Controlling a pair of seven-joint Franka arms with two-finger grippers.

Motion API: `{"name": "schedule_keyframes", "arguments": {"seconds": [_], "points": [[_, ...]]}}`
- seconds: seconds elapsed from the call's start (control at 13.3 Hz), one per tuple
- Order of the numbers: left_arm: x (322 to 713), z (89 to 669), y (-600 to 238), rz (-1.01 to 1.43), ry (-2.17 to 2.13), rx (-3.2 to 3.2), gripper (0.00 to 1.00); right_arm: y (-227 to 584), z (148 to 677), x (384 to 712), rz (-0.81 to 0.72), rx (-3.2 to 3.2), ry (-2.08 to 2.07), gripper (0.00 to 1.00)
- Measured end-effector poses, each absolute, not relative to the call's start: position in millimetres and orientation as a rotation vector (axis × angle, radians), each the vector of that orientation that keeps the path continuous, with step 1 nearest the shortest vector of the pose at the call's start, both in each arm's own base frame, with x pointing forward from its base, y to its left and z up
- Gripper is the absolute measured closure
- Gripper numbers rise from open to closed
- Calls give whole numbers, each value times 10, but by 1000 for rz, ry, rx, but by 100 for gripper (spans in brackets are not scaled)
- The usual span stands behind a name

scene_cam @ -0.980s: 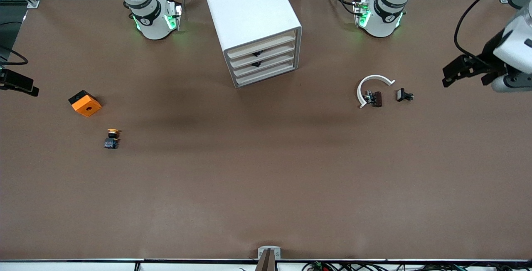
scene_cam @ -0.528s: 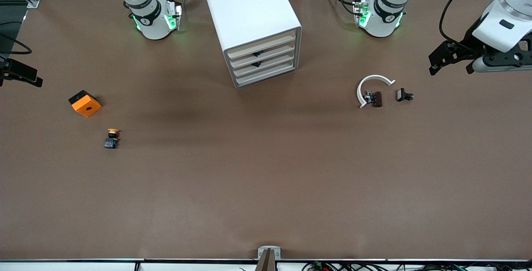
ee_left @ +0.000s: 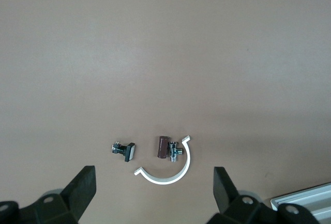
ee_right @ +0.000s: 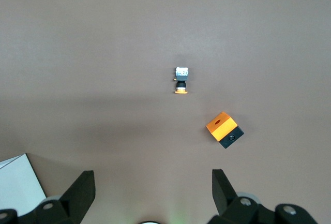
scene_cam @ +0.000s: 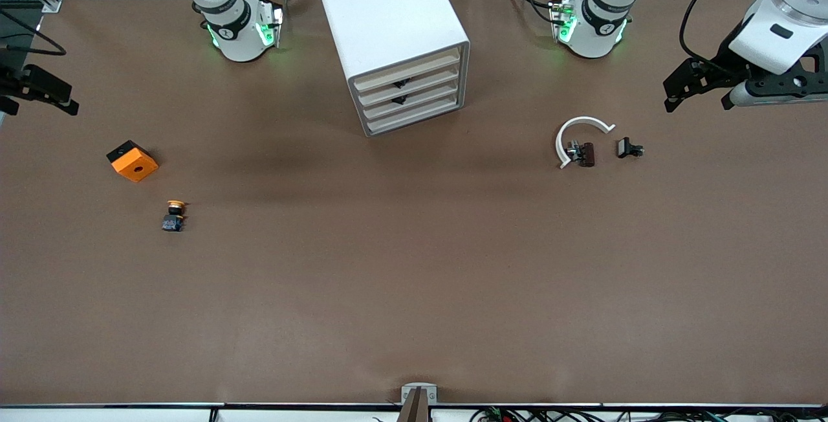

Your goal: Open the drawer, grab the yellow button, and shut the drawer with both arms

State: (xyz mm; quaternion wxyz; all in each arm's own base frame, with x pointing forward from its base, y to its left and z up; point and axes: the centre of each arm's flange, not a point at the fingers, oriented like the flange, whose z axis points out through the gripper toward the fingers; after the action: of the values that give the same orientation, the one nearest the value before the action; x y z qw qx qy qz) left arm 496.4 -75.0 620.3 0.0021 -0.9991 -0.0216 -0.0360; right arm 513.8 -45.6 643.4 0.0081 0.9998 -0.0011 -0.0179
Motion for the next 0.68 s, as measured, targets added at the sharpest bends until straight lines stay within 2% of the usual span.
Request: {"name": "schedule_keyframes", "arguments": {"seconds": [0.23, 0.68], "points": [[4973, 6212, -748, -123, -82, -3135, 0, -454, 6409, 5004, -39, 3127, -3, 0], [5119, 6247, -715, -142, -91, -3144, 0, -525, 6427, 4981, -27, 3127, -25, 0]]}}
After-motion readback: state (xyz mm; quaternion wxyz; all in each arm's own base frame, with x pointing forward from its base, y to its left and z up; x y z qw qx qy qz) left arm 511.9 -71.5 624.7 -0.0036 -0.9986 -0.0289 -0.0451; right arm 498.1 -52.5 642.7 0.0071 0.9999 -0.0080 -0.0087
